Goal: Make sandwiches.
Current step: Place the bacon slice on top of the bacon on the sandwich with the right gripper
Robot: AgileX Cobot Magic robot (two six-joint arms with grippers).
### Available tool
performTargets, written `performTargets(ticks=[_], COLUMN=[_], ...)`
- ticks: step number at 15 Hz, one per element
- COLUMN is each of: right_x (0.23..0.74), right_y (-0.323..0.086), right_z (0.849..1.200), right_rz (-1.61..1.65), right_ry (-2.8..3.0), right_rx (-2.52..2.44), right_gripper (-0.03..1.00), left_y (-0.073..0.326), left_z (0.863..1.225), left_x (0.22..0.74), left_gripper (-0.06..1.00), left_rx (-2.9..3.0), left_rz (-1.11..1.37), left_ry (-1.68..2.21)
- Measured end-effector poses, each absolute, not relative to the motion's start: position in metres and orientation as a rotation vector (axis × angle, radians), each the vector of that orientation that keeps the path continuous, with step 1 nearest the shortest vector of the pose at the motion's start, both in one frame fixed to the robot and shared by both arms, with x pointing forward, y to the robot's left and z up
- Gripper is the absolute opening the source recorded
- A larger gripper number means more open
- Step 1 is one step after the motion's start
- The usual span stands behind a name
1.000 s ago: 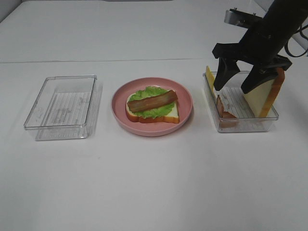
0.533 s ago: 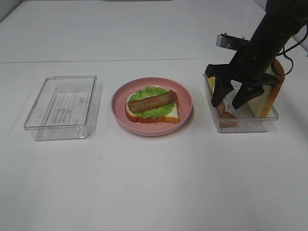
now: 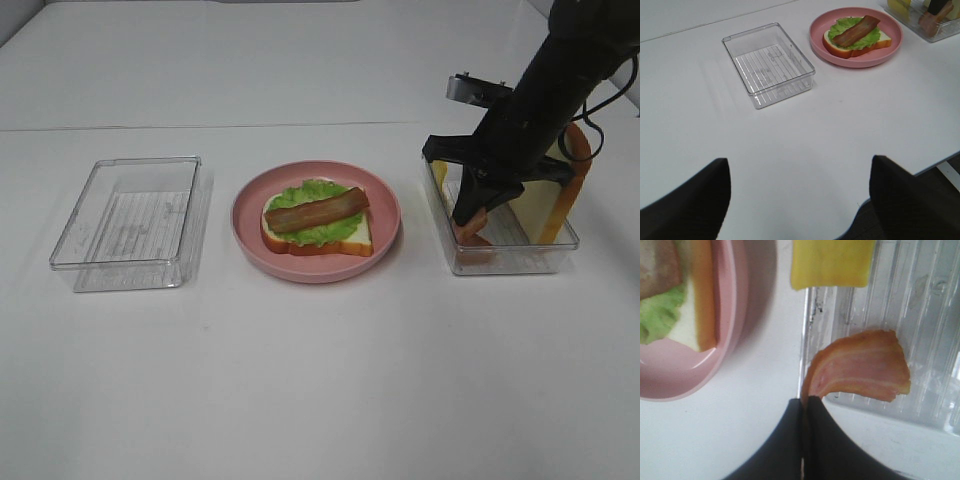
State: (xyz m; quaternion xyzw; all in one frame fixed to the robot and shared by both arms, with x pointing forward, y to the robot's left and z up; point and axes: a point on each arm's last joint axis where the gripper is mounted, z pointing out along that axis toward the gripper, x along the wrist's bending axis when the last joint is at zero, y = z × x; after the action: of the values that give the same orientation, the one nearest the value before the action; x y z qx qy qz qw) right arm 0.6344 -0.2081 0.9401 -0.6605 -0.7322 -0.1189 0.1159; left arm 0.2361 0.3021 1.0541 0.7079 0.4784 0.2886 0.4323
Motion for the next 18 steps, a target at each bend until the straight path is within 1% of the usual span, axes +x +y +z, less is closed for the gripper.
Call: performTargets(ticks=[7, 10, 12, 13, 14, 17, 18], right_x=[0.612, 0.603, 0.602, 0.605, 0.614, 0.634, 0.634], right_y=[-0.201, -0.179, -0.15, -0.135, -0.111, -0.092, -0.092], right_z=[1.028, 1.051, 1.052, 1.047, 1.029, 0.991, 0.991], right_rz=[-0.658, -0.832, -0.943, -0.989, -1.051, -1.114, -1.114], right_ry=[-2.102, -2.066, -2.046, -2.022, -1.932, -1.716, -1.716], right_rx=[-1.908, -1.79, -1.711, -1.705, -1.733, -1.821, -1.821], right_gripper=[0.0, 0.0, 0.0, 0.0, 0.0, 0.0, 0.0], left_y=[0.302, 0.302, 0.302, 0.302, 0.302, 0.302, 0.302], left_z=[1.054, 1.054, 1.054, 1.054, 1.054, 1.054, 1.054], left_x=[0.236, 0.236, 0.236, 0.236, 0.236, 0.236, 0.236], left_gripper=[0.73, 0.73, 0.73, 0.73, 0.73, 0.73, 0.73], left_rx=[1.764, 1.764, 1.764, 1.764, 1.764, 1.764, 1.764], left_rz=[0.719, 0.719, 0.719, 0.719, 0.719, 0.719, 0.719], left_ry=[1.192, 1.192, 1.192, 1.192, 1.192, 1.192, 1.192])
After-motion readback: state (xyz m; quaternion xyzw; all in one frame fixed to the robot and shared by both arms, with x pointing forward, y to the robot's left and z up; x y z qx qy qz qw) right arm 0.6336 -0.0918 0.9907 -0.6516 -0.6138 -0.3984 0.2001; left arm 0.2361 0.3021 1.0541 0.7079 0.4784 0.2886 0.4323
